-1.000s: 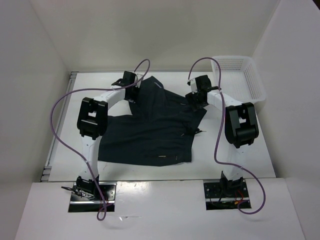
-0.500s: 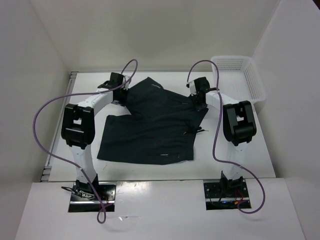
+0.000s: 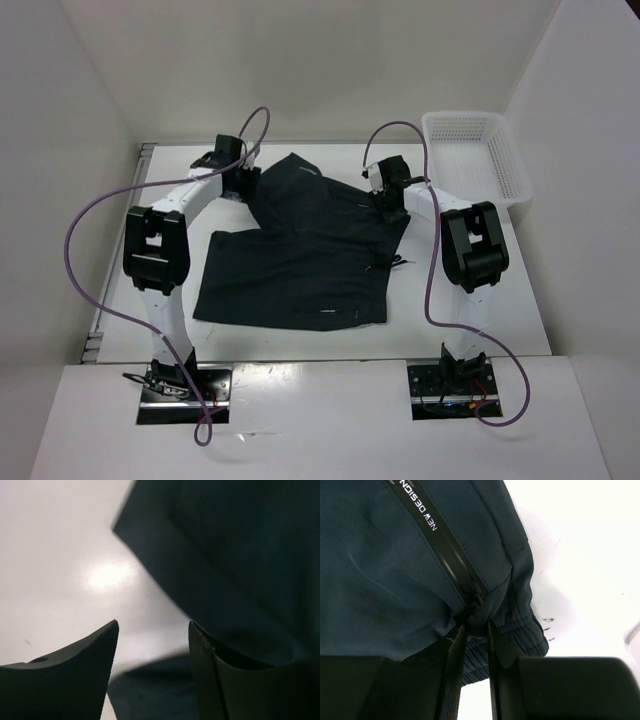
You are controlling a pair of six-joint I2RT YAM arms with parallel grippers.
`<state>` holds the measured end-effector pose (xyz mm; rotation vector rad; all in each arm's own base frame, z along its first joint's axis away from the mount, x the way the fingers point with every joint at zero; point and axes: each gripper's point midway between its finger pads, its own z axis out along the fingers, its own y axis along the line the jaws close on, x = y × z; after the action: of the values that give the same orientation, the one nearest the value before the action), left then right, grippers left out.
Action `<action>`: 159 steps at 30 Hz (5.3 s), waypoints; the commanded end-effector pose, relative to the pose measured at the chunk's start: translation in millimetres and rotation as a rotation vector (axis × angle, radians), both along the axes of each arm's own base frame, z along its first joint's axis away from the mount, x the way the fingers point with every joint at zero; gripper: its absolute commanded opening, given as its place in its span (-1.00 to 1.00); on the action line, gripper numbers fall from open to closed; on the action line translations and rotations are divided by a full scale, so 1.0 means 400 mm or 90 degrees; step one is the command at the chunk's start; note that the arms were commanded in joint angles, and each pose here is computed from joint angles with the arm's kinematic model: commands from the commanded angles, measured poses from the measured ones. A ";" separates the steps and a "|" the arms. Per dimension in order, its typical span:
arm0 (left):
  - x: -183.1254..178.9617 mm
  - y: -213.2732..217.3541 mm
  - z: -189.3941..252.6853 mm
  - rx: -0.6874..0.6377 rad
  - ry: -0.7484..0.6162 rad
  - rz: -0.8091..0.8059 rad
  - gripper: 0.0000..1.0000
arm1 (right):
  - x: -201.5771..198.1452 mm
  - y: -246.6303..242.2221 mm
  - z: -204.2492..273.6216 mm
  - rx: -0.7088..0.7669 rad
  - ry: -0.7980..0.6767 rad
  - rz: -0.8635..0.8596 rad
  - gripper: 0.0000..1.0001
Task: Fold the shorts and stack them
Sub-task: Flatten the shorts out, then fold the shorts
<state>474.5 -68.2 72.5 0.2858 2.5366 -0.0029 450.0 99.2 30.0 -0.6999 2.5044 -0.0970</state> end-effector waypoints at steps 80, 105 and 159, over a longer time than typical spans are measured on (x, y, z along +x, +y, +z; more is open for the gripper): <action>0.348 -0.159 -0.084 -0.067 -0.073 -0.065 0.65 | 0.017 -0.030 0.045 0.042 0.016 0.040 0.47; 0.315 -0.216 -0.105 -0.098 -0.031 -0.102 -1.00 | 0.068 -0.063 0.007 -0.014 0.008 0.028 -1.00; -0.683 0.052 0.119 0.044 0.145 -0.074 -0.99 | -0.513 -0.039 0.128 -0.246 0.033 0.513 -1.00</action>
<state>221.0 -67.3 122.6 0.4924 2.6876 -0.0923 257.5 112.2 81.0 -1.7602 2.0412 -0.1429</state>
